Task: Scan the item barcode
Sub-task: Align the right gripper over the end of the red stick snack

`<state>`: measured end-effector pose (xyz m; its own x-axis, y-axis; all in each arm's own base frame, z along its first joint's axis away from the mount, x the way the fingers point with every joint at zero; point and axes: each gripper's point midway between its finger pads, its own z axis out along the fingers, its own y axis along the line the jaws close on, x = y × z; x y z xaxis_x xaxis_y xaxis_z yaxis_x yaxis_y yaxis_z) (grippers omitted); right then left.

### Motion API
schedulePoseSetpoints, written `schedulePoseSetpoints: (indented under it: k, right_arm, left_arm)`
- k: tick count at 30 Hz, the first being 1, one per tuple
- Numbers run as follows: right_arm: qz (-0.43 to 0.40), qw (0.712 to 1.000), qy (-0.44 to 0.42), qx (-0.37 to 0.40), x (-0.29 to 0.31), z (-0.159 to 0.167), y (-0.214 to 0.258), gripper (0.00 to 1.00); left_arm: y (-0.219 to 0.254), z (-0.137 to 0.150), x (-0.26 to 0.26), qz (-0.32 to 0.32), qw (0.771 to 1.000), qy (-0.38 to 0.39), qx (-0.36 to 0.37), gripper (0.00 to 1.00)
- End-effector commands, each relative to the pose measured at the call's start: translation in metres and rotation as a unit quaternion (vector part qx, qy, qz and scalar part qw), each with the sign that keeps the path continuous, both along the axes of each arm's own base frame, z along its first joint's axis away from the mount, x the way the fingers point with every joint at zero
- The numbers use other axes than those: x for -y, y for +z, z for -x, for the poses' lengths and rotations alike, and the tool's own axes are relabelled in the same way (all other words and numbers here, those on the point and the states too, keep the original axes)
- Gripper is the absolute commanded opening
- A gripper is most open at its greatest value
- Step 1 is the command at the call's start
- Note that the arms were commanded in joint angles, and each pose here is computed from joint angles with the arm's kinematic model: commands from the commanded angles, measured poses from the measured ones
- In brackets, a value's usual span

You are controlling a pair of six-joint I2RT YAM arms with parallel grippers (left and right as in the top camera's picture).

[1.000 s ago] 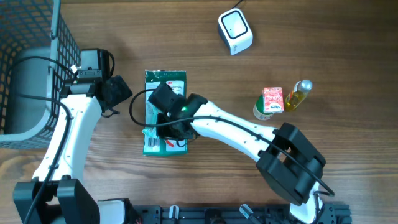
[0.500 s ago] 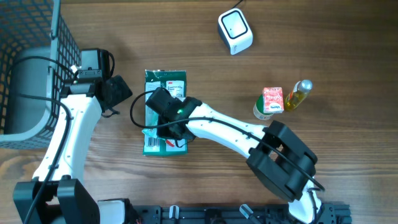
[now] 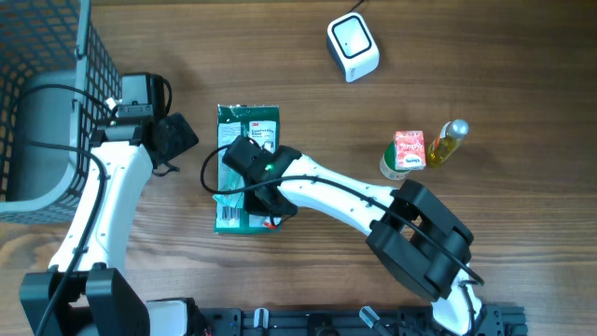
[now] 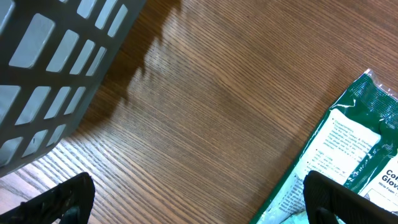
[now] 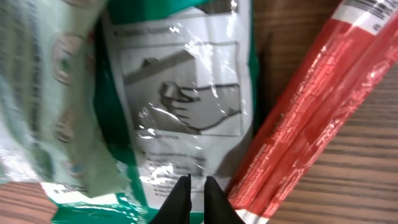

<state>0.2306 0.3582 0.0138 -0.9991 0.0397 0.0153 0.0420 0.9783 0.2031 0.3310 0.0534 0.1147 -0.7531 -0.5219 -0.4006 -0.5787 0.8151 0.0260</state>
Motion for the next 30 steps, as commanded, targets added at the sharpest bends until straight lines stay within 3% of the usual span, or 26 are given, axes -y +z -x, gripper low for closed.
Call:
schedulePoseSetpoints:
  k: [1,21,30]
  right_arm:
    - [0.029,0.999,0.031,-0.003,0.011,0.005,-0.011,0.1]
    - [0.069,0.992,0.099,-0.025,0.032,0.02,-0.013,0.2]
    - [0.112,0.983,0.139,-0.028,0.053,0.024,-0.013,0.29]
  left_arm:
    - [-0.001,-0.001,-0.002,0.001,1.0,0.007,0.0,1.0]
    - [-0.001,-0.001,-0.002,0.001,1.0,0.007,0.0,1.0]
    - [-0.001,-0.001,-0.002,0.001,1.0,0.007,0.0,1.0]
